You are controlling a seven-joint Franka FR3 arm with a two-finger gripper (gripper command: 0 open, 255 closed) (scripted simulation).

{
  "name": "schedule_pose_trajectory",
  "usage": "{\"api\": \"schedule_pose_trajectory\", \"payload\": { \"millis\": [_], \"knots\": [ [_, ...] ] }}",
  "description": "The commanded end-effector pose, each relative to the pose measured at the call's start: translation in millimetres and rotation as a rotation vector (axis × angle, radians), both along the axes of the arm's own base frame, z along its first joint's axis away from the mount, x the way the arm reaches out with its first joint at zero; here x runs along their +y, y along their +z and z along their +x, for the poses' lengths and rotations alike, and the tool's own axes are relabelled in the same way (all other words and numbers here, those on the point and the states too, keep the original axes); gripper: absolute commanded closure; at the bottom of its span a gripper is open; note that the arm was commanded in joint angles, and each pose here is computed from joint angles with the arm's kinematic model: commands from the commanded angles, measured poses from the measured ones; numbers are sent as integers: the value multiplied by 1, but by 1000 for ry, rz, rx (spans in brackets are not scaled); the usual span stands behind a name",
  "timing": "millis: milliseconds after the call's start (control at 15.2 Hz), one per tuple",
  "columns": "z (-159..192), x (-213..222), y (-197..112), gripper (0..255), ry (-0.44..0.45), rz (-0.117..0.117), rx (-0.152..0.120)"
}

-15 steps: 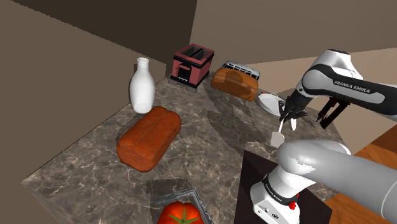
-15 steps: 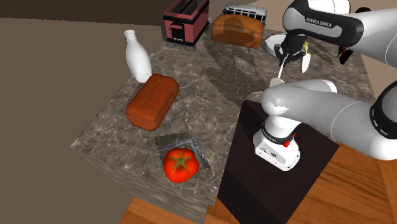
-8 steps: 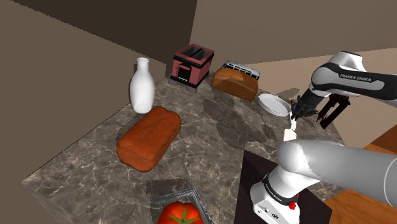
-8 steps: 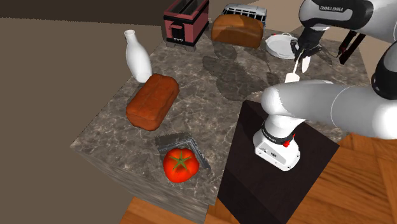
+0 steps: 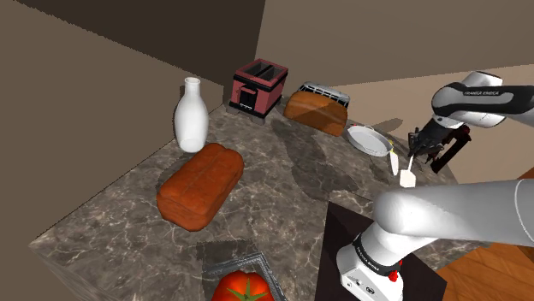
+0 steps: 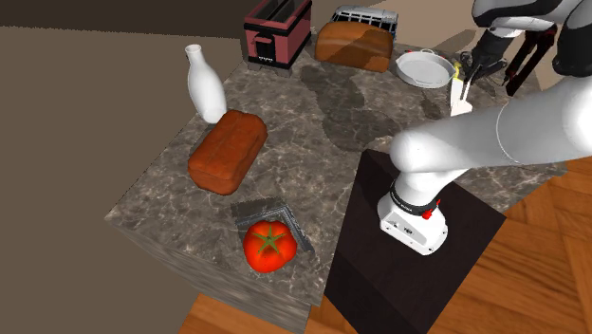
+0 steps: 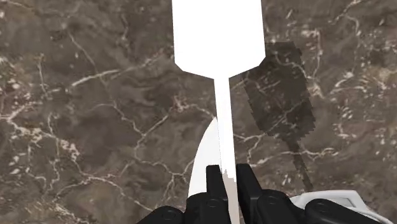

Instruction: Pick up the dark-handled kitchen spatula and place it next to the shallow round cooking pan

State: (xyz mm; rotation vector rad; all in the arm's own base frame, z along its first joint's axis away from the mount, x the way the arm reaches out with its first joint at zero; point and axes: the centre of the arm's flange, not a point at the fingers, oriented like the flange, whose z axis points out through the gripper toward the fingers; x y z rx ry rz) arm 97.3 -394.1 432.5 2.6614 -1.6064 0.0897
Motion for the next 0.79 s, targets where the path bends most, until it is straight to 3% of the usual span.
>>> {"api": "schedule_pose_trajectory", "payload": {
  "millis": [0, 726],
  "knots": [
    [-8, -24, -2, 255, 1, -1, 2],
    [-52, -163, -2, 255, 1, -1, 2]
  ]
}}
